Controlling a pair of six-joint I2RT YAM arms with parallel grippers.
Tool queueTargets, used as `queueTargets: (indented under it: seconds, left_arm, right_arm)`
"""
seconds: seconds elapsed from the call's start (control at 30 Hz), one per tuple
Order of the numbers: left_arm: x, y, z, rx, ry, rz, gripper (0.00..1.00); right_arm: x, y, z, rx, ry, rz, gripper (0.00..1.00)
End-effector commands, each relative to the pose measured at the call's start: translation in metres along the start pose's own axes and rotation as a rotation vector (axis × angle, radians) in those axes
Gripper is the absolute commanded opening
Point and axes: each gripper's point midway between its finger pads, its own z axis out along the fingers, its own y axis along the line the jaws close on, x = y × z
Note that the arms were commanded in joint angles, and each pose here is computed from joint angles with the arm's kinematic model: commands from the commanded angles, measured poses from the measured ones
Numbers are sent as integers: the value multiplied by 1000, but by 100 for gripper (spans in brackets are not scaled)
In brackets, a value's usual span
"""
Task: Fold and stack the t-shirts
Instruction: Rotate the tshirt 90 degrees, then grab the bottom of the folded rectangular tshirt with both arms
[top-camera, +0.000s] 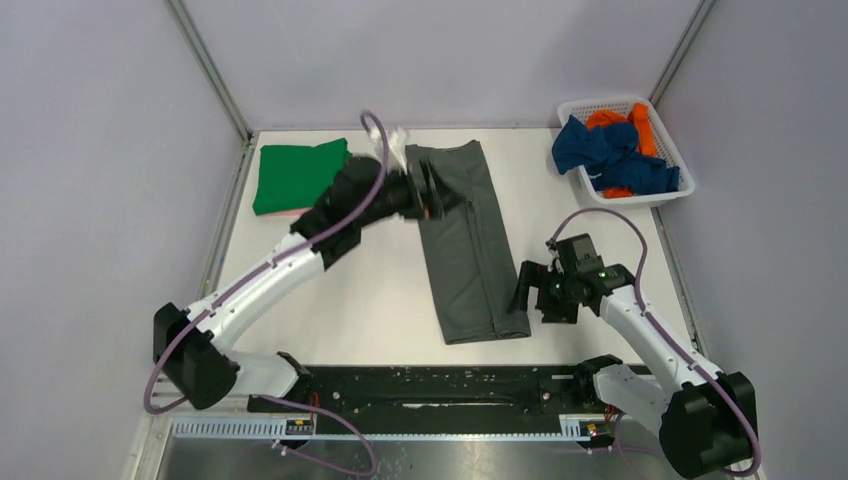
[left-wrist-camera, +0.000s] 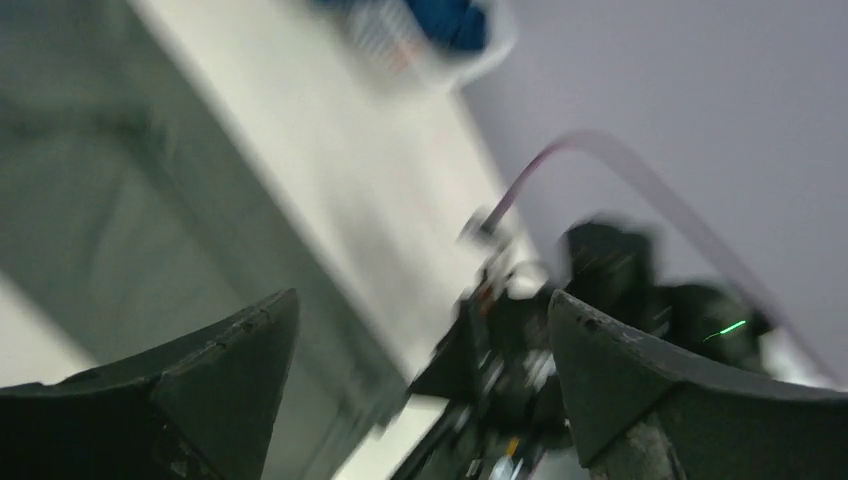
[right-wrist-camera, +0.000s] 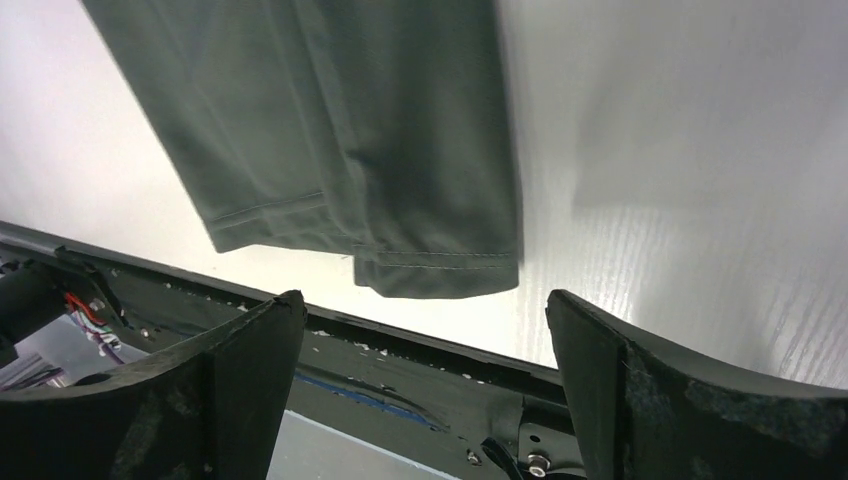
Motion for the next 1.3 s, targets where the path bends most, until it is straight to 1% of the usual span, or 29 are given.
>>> queueTargets:
  seconds: [0.0,0.07,0.17,0.23,0.3,0.33,0.4,0.43,0.47,0.53,0.63,0.7,0.77,0.83,0.87,0.9,0.97,1.03,1.17,1.27]
  left_arm:
    - [161,99,-25,-330,392,6,92]
    - [212,104,-43,-359,517,38,89]
    - [269,102,-58,-372,673,95,83]
    - [296,98,-61,-374,758,130,80]
    - [315,99,-61,-391,815,157,73]
    - [321,100,-60,-399,835,164,72]
    - [330,108,-58,-426,861,168,68]
    - [333,110,-57,-433,872,171,66]
    - [336,113,-57,-441,888,173,62]
    - [341,121,-59,-471,909,186,54]
    - [342,135,-58,-530,899,211,42]
    - [343,139,-54,-548,893,219,38]
    - [343,141,-51,-556,889,221,28]
    - [340,141,-45,-559,868,220,15]
    - [338,141,-43,-553,860,213,6]
    - [336,140,-41,-547,852,204,0]
    - [330,140,-37,-539,824,198,0]
    - [319,135,-35,-516,783,193,0]
    - [288,126,-28,-477,668,209,0]
    - [270,125,-19,-449,634,188,0]
  right_arm:
    - [8,-15,3,59,3,65,97]
    - [10,-19,8,79,12,91,92]
    - [13,-23,15,93,32,121,81]
    - [14,-25,21,101,43,135,73]
    - [17,-27,24,110,65,140,65]
    - [18,-28,26,113,72,142,63]
    - [20,-31,29,122,84,145,58]
    - [22,-32,31,126,91,147,53]
    - [23,-33,32,130,103,149,49]
    - [27,-35,35,139,126,153,48]
    - [32,-37,40,141,164,153,47]
    - [36,-37,43,139,192,157,45]
    - [39,-37,45,133,218,161,41]
    - [41,-31,47,103,239,163,29]
    - [41,-28,47,83,244,162,23]
    - [40,-25,46,67,244,161,19]
    - [37,-22,45,61,233,156,8]
    - [30,-17,41,45,207,146,0]
    - [5,4,31,-30,133,120,0]
    - [-18,24,23,-85,95,92,0]
